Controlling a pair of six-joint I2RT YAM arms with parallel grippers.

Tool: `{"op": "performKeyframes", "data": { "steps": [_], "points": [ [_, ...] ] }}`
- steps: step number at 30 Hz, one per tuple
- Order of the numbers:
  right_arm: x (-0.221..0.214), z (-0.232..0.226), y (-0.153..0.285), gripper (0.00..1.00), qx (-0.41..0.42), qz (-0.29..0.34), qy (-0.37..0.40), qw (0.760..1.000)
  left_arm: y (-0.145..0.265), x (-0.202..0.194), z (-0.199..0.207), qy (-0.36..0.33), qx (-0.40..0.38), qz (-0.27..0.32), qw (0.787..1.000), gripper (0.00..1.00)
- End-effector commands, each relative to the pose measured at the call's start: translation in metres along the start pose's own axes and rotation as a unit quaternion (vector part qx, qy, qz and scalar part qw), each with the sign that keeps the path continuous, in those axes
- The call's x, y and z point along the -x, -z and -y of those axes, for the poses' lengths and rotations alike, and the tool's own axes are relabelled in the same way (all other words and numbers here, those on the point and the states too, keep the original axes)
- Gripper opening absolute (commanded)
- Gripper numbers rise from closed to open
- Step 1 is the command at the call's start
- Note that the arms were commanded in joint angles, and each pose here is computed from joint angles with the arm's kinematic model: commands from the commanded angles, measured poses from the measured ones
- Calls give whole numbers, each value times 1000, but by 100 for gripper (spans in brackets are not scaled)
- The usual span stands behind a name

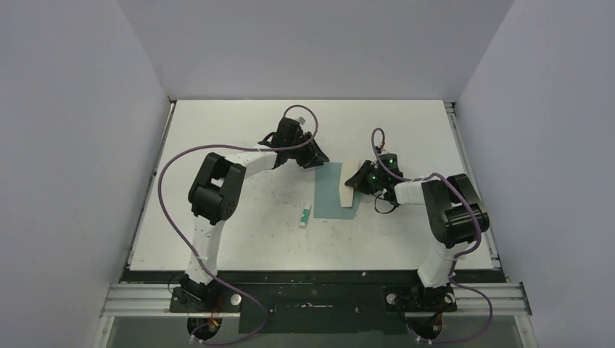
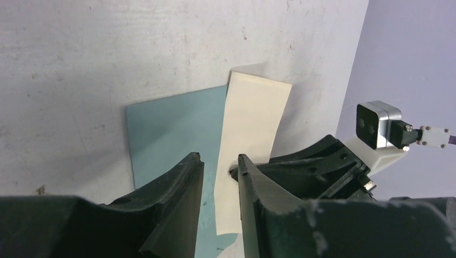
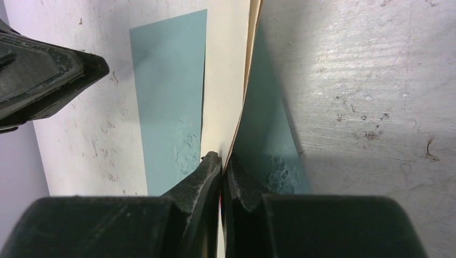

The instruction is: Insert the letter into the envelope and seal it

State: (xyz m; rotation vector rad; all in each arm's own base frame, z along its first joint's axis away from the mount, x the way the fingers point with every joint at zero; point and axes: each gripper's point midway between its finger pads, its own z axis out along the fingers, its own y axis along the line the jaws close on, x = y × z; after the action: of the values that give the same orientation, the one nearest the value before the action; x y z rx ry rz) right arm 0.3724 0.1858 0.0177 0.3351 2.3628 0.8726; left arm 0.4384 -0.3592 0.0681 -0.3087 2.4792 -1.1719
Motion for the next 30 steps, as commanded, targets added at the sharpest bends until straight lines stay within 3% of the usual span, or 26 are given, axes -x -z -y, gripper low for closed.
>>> {"op": "performKeyframes", "data": {
  "steps": [1,18,21,30],
  "points": [
    [-15,16,-3,5,-26,-31,-34,999,-15,13,-2,-28,12,24,999,27],
    [-51,35,16,5,-55,-57,-63,995,-27,-16,-78,36,156,-8,987,11],
    [-61,38,23,5,-62,-60,-73,994,-27,-20,-84,56,165,-4,985,5],
    [-81,28,21,5,-35,-91,-59,993,-29,-27,-80,74,146,-3,986,3]
  ]
}}
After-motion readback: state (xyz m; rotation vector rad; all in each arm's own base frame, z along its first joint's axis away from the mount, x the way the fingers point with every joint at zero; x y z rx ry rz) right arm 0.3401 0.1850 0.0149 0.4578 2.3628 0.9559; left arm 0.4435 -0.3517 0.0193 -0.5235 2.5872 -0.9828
